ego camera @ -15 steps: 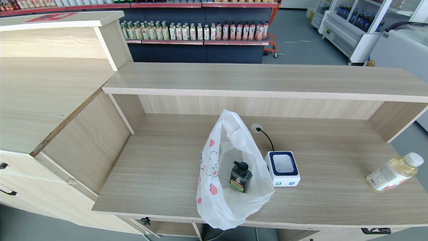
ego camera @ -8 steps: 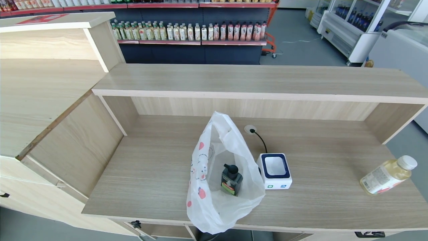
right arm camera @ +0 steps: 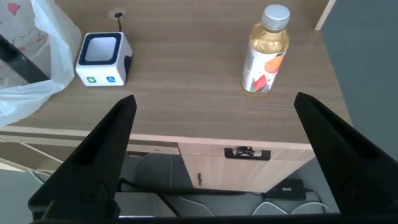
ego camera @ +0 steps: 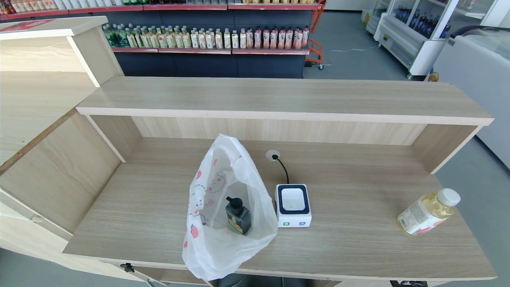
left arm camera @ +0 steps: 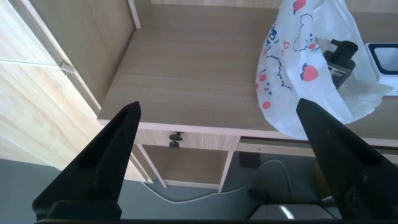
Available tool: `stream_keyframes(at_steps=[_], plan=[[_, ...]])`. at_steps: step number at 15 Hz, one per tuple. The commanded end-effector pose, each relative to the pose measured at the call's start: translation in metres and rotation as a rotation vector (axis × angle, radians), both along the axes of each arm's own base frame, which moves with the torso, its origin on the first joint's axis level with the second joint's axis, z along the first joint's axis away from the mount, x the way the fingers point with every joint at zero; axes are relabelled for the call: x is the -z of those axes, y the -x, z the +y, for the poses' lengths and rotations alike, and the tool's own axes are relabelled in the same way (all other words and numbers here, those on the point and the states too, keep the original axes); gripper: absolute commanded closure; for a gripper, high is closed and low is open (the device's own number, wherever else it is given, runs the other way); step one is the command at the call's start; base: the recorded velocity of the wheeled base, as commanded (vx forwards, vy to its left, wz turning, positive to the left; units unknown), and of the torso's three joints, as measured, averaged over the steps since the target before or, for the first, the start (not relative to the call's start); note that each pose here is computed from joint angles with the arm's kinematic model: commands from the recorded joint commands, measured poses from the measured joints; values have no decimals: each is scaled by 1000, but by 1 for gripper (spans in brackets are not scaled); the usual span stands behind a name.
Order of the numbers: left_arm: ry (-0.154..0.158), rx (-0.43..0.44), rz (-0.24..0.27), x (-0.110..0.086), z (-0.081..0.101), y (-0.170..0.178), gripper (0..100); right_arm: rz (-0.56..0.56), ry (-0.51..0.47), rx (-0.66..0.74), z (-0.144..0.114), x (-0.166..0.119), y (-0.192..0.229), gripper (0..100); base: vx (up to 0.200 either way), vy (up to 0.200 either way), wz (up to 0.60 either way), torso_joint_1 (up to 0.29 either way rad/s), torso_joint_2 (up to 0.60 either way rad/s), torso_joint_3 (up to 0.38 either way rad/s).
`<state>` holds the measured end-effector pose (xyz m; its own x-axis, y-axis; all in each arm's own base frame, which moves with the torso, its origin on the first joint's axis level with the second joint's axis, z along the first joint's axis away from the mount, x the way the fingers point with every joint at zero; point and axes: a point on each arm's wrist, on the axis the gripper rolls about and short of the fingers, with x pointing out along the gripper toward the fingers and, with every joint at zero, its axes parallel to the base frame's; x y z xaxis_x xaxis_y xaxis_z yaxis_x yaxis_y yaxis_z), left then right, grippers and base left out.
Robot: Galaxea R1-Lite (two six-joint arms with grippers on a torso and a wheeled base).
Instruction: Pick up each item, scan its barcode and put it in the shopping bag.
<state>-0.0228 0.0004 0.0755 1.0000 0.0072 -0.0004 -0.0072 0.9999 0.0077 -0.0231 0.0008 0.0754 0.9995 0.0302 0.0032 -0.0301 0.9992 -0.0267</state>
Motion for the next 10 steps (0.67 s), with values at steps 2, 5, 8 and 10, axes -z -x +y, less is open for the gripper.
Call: stream_keyframes(at_steps=[2, 5, 8, 10], plan=[[2, 0, 0, 0, 0, 0, 0, 3, 1, 0, 0, 0, 0, 0, 0, -200, 0, 0, 2, 2], [3, -2, 0, 0, 0, 0, 0, 3, -2, 0, 0, 0, 0, 0, 0, -67, 0, 1, 1, -2], [3, -4, 0, 0, 0, 0, 0, 3, -5, 0, 0, 0, 0, 0, 0, -133, 0, 0, 0, 0], [3, -4, 0, 0, 0, 0, 0, 3, -5, 0, 0, 0, 0, 0, 0, -200, 0, 0, 2, -2]])
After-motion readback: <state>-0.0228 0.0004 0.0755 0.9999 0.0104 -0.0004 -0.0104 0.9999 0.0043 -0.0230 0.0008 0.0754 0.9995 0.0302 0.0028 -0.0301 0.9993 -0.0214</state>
